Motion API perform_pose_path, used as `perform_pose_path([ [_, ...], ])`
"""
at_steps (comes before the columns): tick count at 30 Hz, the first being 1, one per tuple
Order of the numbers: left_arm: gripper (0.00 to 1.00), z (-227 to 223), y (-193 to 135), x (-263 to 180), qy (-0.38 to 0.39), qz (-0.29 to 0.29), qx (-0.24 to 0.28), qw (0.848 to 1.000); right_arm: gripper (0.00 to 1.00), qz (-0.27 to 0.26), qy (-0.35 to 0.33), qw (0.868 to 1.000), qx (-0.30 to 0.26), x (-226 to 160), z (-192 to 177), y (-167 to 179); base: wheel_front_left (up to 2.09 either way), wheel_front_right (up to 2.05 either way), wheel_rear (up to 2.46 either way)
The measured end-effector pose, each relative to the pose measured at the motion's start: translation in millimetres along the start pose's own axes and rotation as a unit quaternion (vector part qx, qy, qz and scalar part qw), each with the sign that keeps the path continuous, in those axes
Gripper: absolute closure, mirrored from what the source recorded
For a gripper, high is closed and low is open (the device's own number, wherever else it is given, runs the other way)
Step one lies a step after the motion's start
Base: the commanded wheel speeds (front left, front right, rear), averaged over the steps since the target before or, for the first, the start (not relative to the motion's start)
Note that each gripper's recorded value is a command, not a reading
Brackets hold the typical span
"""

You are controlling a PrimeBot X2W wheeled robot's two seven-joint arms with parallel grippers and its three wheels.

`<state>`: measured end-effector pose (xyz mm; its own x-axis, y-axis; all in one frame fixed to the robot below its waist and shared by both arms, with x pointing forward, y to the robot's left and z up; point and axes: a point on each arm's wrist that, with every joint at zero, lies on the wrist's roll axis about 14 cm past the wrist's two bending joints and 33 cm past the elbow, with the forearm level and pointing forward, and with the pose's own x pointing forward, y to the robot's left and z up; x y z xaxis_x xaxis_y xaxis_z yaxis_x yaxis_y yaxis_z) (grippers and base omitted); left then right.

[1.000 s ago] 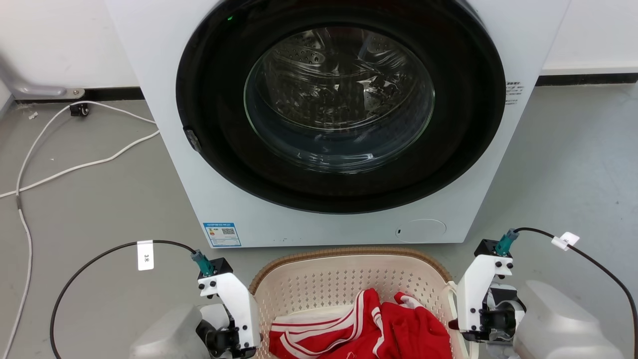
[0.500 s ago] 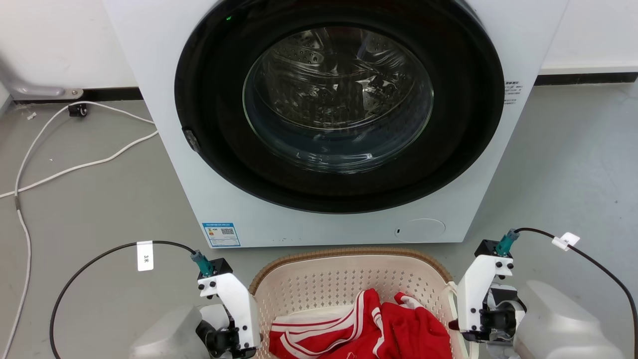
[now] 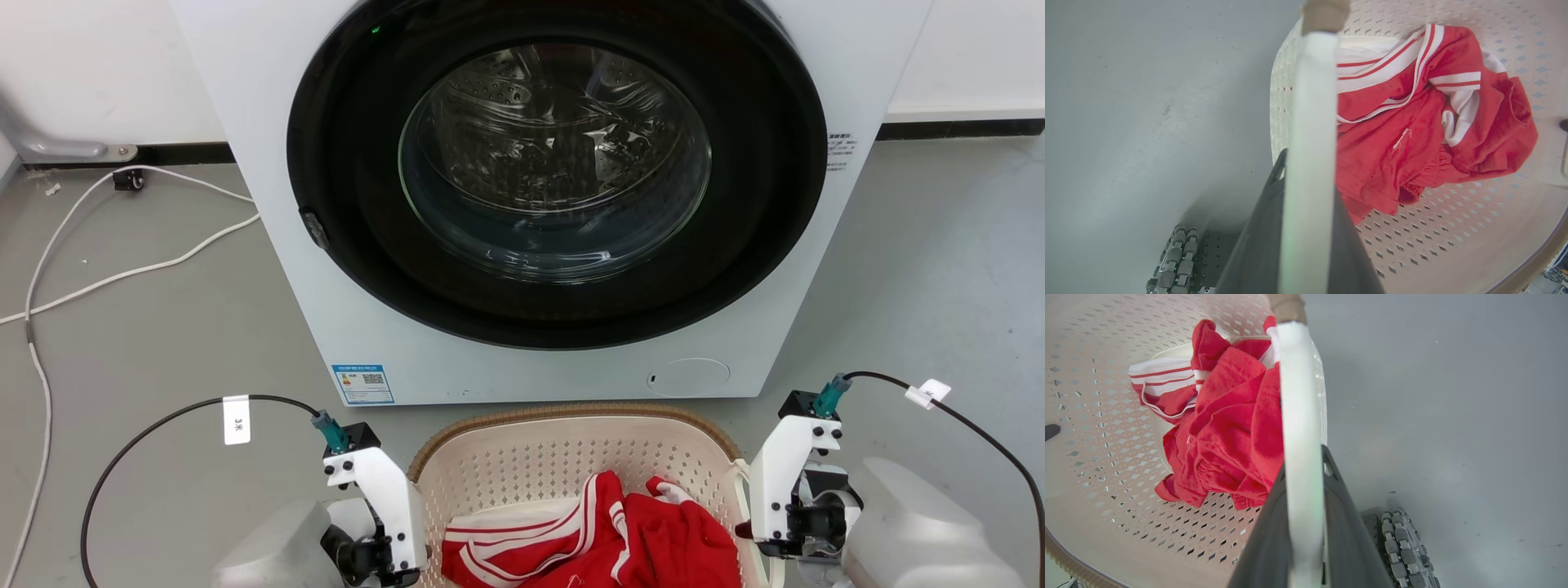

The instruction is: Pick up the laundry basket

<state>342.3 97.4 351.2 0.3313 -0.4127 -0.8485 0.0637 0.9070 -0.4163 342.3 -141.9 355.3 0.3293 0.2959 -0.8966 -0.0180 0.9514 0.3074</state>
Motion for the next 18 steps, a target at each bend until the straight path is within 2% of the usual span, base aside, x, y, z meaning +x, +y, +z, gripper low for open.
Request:
perform_pose_path([
  [18,1.00,-2.1,-1.0,0.0,-0.002,-0.001,0.000,1.000,1.00,-0.003,-0.004,1.000,-0.001,-2.2,0.6,-1.4,0.00,0.00,0.00],
])
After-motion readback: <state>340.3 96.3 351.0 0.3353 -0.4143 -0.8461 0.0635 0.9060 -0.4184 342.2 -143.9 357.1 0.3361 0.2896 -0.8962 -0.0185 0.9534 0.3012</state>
